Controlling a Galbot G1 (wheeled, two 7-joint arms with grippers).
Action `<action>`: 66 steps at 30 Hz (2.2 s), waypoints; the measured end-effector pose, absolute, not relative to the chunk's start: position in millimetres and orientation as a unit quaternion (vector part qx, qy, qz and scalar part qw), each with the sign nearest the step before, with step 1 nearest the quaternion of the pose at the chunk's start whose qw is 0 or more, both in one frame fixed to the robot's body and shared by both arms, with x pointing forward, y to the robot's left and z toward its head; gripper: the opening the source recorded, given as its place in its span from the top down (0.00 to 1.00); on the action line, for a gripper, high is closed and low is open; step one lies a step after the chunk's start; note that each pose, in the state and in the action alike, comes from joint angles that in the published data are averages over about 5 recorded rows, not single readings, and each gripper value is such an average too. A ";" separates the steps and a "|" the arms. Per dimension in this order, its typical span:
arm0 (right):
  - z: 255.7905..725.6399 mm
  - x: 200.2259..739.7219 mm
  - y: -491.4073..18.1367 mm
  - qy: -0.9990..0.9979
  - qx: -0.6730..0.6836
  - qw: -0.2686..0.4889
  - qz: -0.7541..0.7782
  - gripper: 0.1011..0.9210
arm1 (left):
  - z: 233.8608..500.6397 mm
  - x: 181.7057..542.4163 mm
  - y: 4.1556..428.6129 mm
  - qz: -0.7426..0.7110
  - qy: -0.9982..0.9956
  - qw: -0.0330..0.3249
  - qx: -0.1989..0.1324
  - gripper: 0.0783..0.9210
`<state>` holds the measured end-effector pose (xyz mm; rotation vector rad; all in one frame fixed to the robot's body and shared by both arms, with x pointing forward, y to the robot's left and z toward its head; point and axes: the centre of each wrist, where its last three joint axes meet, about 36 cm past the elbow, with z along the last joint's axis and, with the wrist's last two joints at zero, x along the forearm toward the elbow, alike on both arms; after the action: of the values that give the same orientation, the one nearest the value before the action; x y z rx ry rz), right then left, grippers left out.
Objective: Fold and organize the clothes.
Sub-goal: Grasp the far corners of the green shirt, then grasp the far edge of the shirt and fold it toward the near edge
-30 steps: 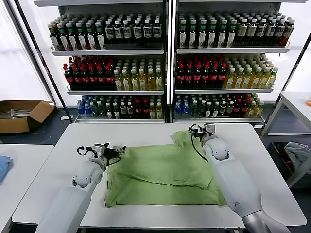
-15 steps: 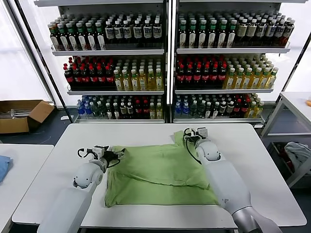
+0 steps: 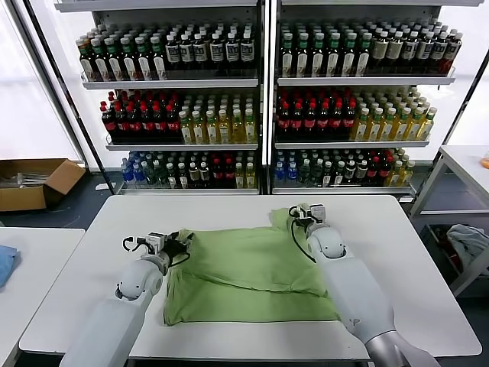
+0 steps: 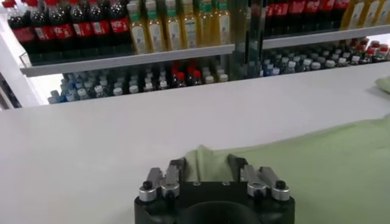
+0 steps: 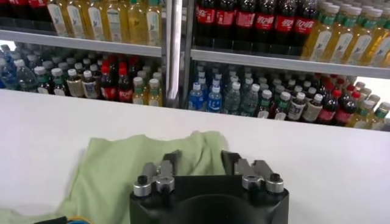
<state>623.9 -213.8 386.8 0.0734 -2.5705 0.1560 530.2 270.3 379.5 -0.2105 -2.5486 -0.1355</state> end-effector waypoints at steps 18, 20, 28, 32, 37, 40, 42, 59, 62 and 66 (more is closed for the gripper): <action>405.2 591.8 -220.6 -0.972 0.041 0.231 0.022 0.99 | 387.6 522.0 263.2 -0.033 -0.965 0.242 -0.091 0.99; 411.8 586.9 -218.9 -0.975 0.044 0.216 0.017 0.99 | 392.1 519.7 262.8 -0.030 -0.969 0.227 -0.093 0.99; 439.7 561.9 -215.5 -0.985 0.051 0.166 0.008 0.99 | 409.7 506.6 262.1 -0.031 -0.978 0.182 -0.100 0.99; 448.6 543.1 -217.7 -0.987 0.048 0.150 0.008 0.99 | 414.1 496.5 263.5 -0.035 -0.980 0.171 -0.099 0.99; 448.4 514.0 -222.8 -0.989 0.036 0.142 0.011 0.99 | 413.0 479.7 264.0 -0.039 -0.981 0.163 -0.098 0.99; 444.6 494.6 -226.9 -0.989 0.026 0.144 0.013 0.99 | 409.7 468.4 262.8 -0.039 -0.981 0.163 -0.099 0.99; 441.6 481.7 -228.9 -0.989 0.020 0.146 0.013 0.99 | 407.3 460.9 262.1 -0.040 -0.981 0.163 -0.098 0.99; 412.3 398.8 -238.4 -0.980 -0.022 0.193 0.032 0.99 | 387.9 403.4 264.1 -0.050 -0.977 0.184 -0.093 0.99; 406.4 389.3 -238.5 -0.978 -0.026 0.204 0.034 0.99 | 383.6 394.5 263.3 -0.051 -0.976 0.189 -0.094 0.99; 401.1 377.7 -237.3 -0.976 -0.029 0.213 0.037 0.99 | 377.0 383.3 263.1 -0.053 -0.974 0.197 -0.094 0.99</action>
<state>377.7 -237.3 401.1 -0.0814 -2.7087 0.1027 383.3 263.1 377.0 -0.2644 -2.7287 -0.1474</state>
